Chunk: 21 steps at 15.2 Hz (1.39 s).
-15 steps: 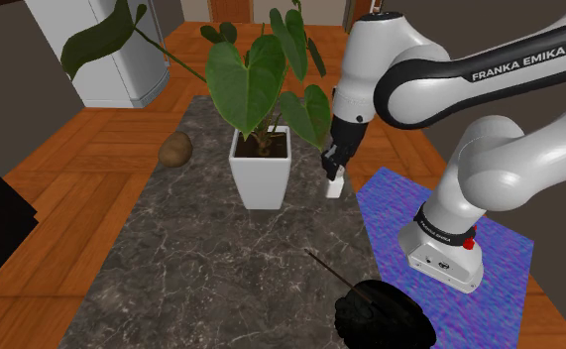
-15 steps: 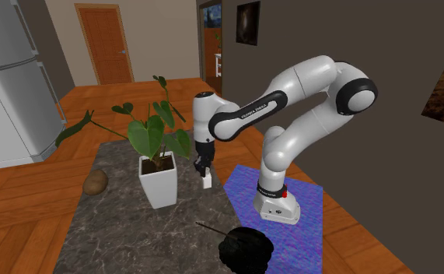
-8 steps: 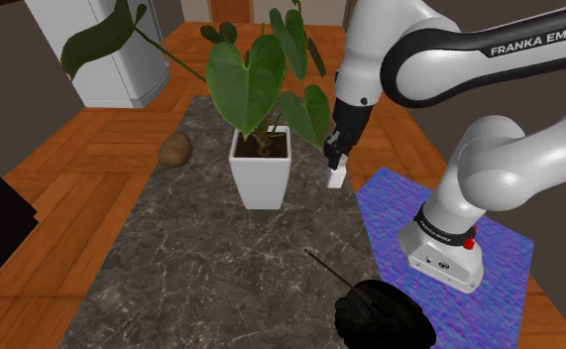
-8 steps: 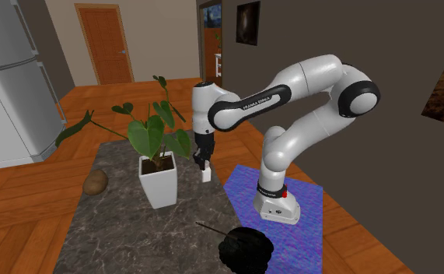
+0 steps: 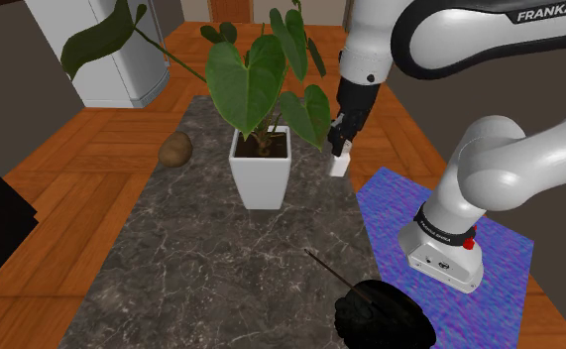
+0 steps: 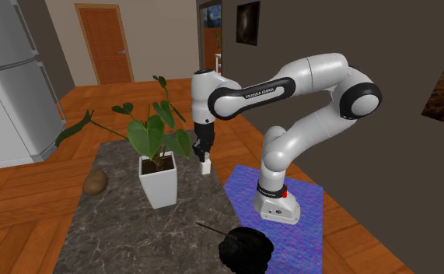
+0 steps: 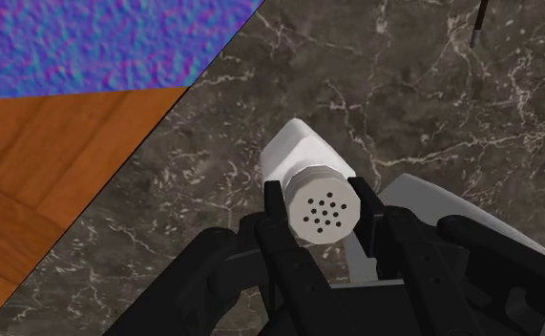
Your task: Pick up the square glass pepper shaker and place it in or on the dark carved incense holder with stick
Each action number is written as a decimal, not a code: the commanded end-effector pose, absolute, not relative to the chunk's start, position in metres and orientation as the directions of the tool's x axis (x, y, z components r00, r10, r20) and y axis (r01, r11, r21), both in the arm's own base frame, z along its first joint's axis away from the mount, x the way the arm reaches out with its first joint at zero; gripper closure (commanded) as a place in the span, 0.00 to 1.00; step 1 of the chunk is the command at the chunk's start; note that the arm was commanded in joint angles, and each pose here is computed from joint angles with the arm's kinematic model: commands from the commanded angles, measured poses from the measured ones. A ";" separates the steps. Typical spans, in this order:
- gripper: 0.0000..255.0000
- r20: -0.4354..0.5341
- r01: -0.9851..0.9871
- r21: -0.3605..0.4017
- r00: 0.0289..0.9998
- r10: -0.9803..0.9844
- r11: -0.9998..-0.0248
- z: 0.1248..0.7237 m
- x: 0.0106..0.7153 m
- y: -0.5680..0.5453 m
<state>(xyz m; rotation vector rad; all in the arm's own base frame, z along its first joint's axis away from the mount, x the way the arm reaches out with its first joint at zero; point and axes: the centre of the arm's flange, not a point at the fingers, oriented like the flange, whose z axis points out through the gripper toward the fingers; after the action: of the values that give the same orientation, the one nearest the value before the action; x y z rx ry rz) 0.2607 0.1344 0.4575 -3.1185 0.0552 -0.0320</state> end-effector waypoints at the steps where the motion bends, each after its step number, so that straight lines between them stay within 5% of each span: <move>1: 1.00 0.020 -0.035 -0.023 0.999 -0.036 -0.999 0.464 0.260 0.135; 21: 1.00 0.020 -0.035 -0.023 0.999 -0.036 -0.999 0.498 0.071 0.315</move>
<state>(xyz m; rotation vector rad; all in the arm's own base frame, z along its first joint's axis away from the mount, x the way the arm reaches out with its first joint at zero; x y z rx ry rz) 0.0791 0.3083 0.4978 -3.1187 0.0528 -0.0325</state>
